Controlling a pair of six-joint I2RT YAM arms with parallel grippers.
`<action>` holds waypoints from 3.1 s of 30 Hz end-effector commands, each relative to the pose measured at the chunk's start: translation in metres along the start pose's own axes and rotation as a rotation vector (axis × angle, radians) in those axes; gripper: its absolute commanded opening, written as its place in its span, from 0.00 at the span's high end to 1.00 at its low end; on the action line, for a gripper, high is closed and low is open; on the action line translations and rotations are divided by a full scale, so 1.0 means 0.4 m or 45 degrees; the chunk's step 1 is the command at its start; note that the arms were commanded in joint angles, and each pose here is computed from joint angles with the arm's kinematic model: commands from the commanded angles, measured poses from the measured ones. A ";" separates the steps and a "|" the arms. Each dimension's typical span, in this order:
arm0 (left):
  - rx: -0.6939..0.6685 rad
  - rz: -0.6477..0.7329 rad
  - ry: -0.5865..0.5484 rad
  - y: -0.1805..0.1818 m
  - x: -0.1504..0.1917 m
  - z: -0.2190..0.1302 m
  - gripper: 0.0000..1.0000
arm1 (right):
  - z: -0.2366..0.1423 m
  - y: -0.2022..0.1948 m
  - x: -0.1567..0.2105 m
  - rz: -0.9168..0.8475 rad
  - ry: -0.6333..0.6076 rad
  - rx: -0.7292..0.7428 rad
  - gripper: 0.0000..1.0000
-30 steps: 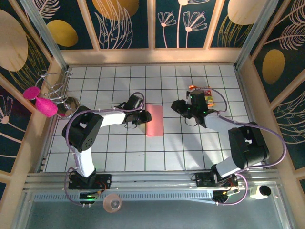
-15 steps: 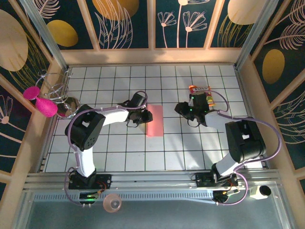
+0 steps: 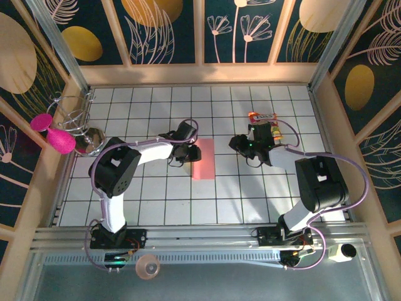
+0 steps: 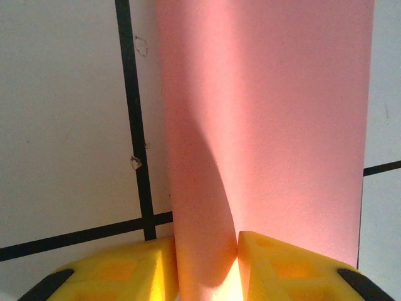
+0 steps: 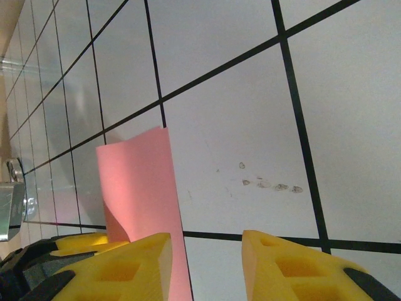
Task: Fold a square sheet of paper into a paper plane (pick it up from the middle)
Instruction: Hold the square sheet of paper at the center of the table.
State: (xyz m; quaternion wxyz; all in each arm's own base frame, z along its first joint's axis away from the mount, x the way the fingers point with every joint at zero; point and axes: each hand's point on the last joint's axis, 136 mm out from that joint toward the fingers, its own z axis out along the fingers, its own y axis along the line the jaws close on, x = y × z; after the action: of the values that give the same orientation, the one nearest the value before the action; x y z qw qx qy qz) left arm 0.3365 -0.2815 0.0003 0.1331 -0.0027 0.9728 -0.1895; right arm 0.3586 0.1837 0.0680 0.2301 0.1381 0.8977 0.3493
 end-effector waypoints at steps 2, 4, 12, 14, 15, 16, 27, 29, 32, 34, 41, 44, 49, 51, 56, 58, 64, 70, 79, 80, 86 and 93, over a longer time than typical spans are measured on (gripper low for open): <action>-0.367 0.036 0.268 0.233 0.197 0.167 0.65 | 0.004 0.010 -0.012 -0.041 -0.015 -0.030 0.65; -0.371 0.048 0.266 0.233 0.196 0.169 0.64 | 0.007 0.010 -0.012 -0.037 -0.012 -0.032 0.65; -0.403 0.070 0.280 0.243 0.204 0.174 0.63 | 0.015 0.010 -0.003 -0.029 0.005 -0.041 0.65; -0.405 0.068 0.280 0.243 0.202 0.175 0.63 | 0.016 0.009 -0.002 -0.027 0.008 -0.042 0.65; -0.407 0.067 0.280 0.243 0.202 0.176 0.63 | 0.017 0.010 -0.001 -0.028 0.010 -0.044 0.65; -0.409 0.066 0.279 0.243 0.201 0.176 0.63 | 0.017 0.011 -0.001 -0.029 0.010 -0.046 0.65; -0.419 0.054 0.298 0.248 0.209 0.187 0.62 | 0.029 0.052 0.026 -0.100 0.056 -0.093 0.65; -0.425 0.052 0.303 0.252 0.212 0.186 0.63 | 0.036 0.070 0.040 -0.141 0.074 -0.096 0.66; -0.428 0.047 0.305 0.254 0.215 0.186 0.63 | 0.051 0.096 0.064 -0.172 0.115 -0.125 0.68; -0.429 0.043 0.309 0.257 0.217 0.188 0.63 | 0.063 0.115 0.086 -0.190 0.148 -0.151 0.71; -0.428 0.041 0.314 0.260 0.226 0.189 0.62 | 0.109 0.136 0.174 -0.189 0.265 -0.157 0.83; -0.420 0.044 0.306 0.256 0.222 0.185 0.62 | 0.121 0.148 0.195 -0.179 0.308 -0.185 0.85; -0.409 0.044 0.295 0.250 0.217 0.180 0.61 | 0.142 0.141 0.206 -0.184 0.349 -0.155 0.87; -0.407 0.051 0.292 0.248 0.215 0.178 0.61 | 0.147 0.138 0.209 -0.181 0.361 -0.151 0.88; -0.397 0.059 0.284 0.241 0.208 0.174 0.61 | 0.155 0.121 0.216 -0.168 0.384 -0.116 0.89; -0.394 0.070 0.276 0.236 0.200 0.170 0.62 | 0.158 0.110 0.221 -0.161 0.392 -0.094 0.89; -0.383 0.089 0.268 0.226 0.190 0.167 0.62 | 0.160 0.090 0.233 -0.146 0.416 -0.061 0.89; -0.366 0.092 0.255 0.214 0.180 0.161 0.62 | 0.164 0.063 0.242 -0.133 0.428 -0.006 0.90; -0.247 0.053 0.111 0.116 0.087 0.071 0.53 | 0.173 0.019 0.255 -0.102 0.453 0.088 0.90; -0.237 0.036 0.097 0.109 0.081 0.059 0.51 | 0.173 0.020 0.254 -0.101 0.451 0.087 0.90; -0.106 -0.090 0.109 0.073 0.108 0.028 0.49 | 0.173 0.024 0.255 -0.089 0.454 0.078 0.90; -0.004 -0.179 0.140 0.052 0.136 0.031 0.55 | 0.173 0.031 0.257 -0.076 0.460 0.054 0.90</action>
State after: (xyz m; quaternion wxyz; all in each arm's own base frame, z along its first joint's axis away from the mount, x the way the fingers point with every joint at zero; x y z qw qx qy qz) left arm 0.3335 -0.2903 0.0171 0.1650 -0.0334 0.9564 -0.2388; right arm 0.3143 0.2790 0.0170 0.0958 0.0344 0.9252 0.3656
